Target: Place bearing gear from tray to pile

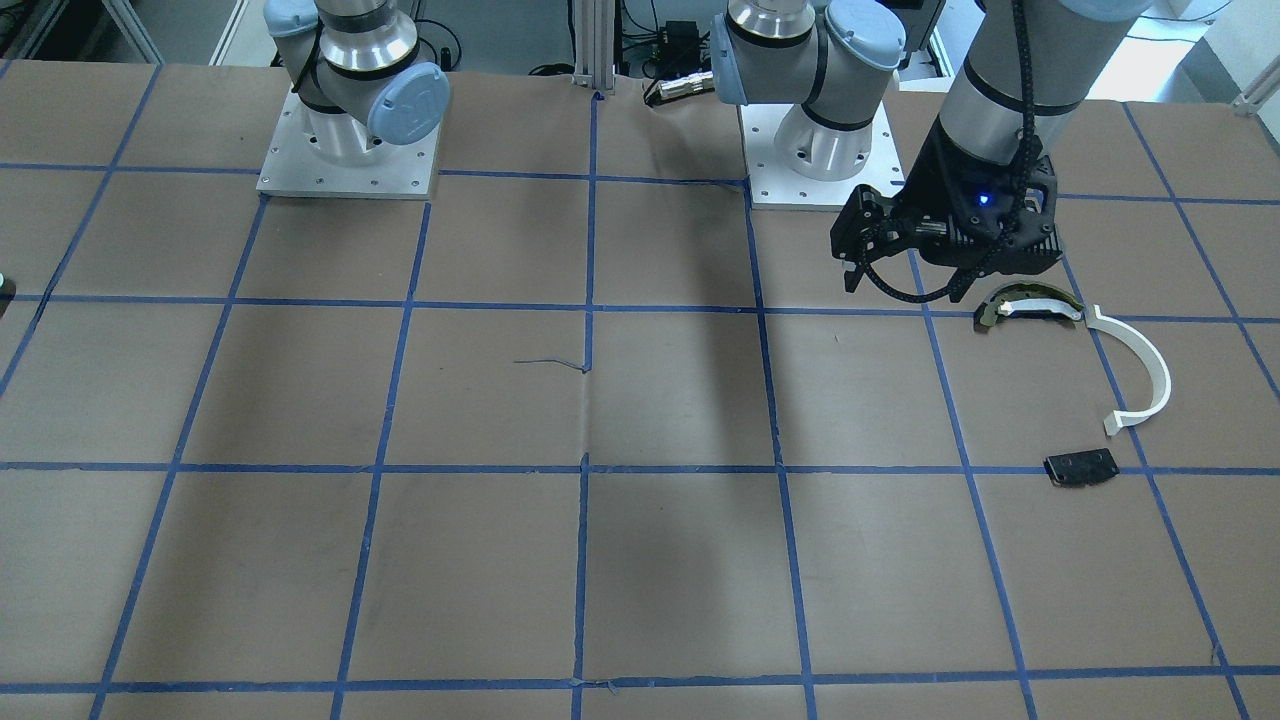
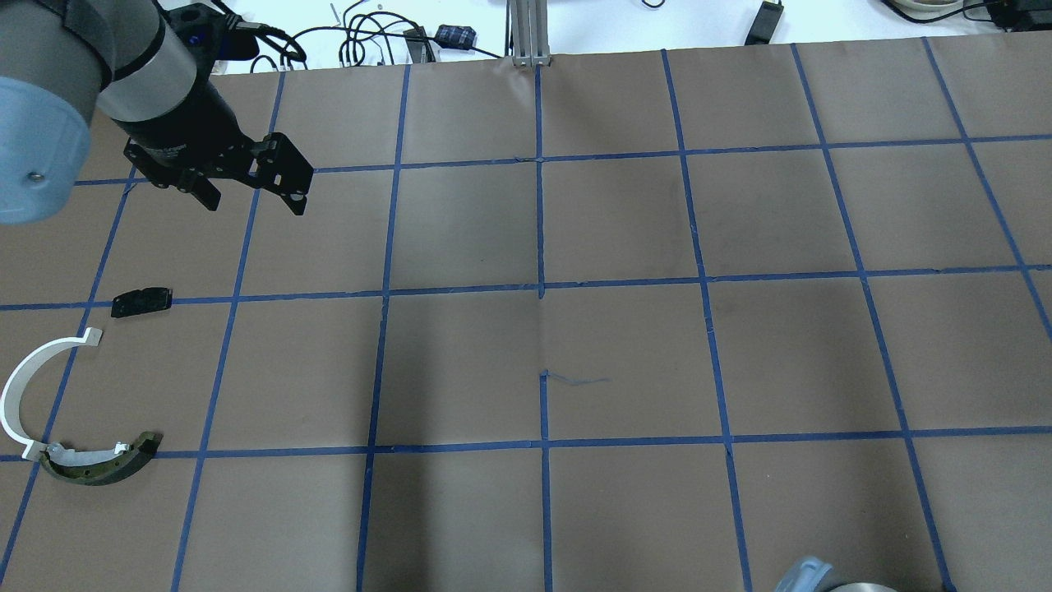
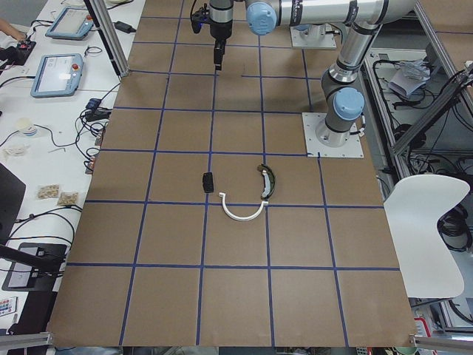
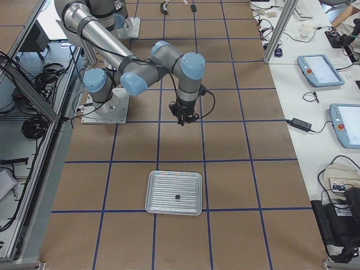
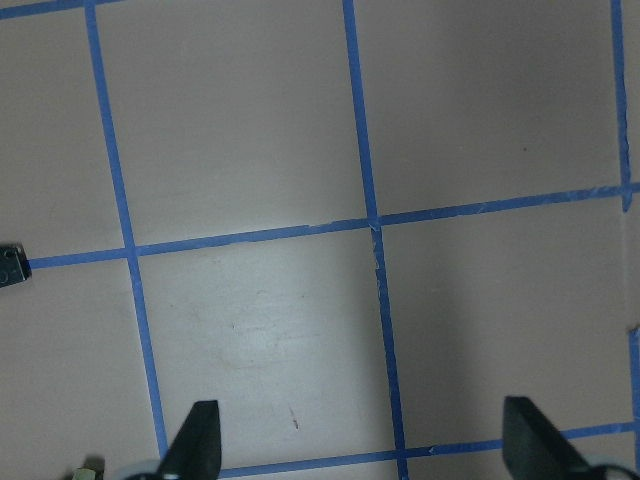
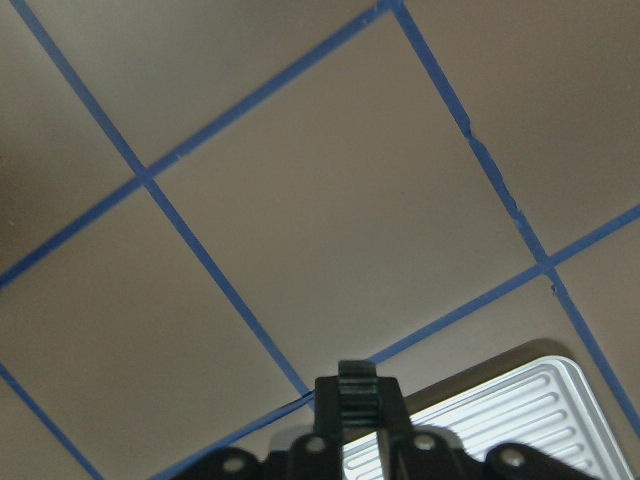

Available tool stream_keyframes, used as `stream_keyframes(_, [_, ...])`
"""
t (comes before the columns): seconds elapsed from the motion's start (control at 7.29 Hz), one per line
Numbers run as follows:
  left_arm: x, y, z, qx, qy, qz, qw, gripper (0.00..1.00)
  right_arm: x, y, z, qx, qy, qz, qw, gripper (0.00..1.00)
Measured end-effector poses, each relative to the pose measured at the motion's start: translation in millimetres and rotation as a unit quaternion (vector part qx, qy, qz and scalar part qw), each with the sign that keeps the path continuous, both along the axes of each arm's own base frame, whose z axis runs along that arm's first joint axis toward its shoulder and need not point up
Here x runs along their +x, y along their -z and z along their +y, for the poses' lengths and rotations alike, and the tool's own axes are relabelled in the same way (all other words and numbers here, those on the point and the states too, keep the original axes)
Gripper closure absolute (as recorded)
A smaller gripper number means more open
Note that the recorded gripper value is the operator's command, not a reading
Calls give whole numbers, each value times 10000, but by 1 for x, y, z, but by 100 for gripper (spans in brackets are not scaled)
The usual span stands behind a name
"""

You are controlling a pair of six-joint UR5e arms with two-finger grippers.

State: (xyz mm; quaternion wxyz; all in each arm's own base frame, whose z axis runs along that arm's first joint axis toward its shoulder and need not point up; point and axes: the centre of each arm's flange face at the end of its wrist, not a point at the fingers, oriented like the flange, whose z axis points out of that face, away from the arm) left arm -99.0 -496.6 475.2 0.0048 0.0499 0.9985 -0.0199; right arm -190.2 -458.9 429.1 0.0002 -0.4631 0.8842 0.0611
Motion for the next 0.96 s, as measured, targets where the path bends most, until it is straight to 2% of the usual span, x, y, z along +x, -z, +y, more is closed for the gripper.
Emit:
stream_keyframes(0.27, [-1,-5,9,76,-390,20,9992,0,130,-24,-11,-55,819,-244,9963,90])
stream_keyframes(0.55, [-2,-6,17,213,-704,11,9973,0,245,-23,-23,-100,1821,-541,9817,87])
stream_keyframes(0.96, [-1,-1,21,339,-805,-32,9962,0,408,14,-56,-257,2838,-578,9568,87])
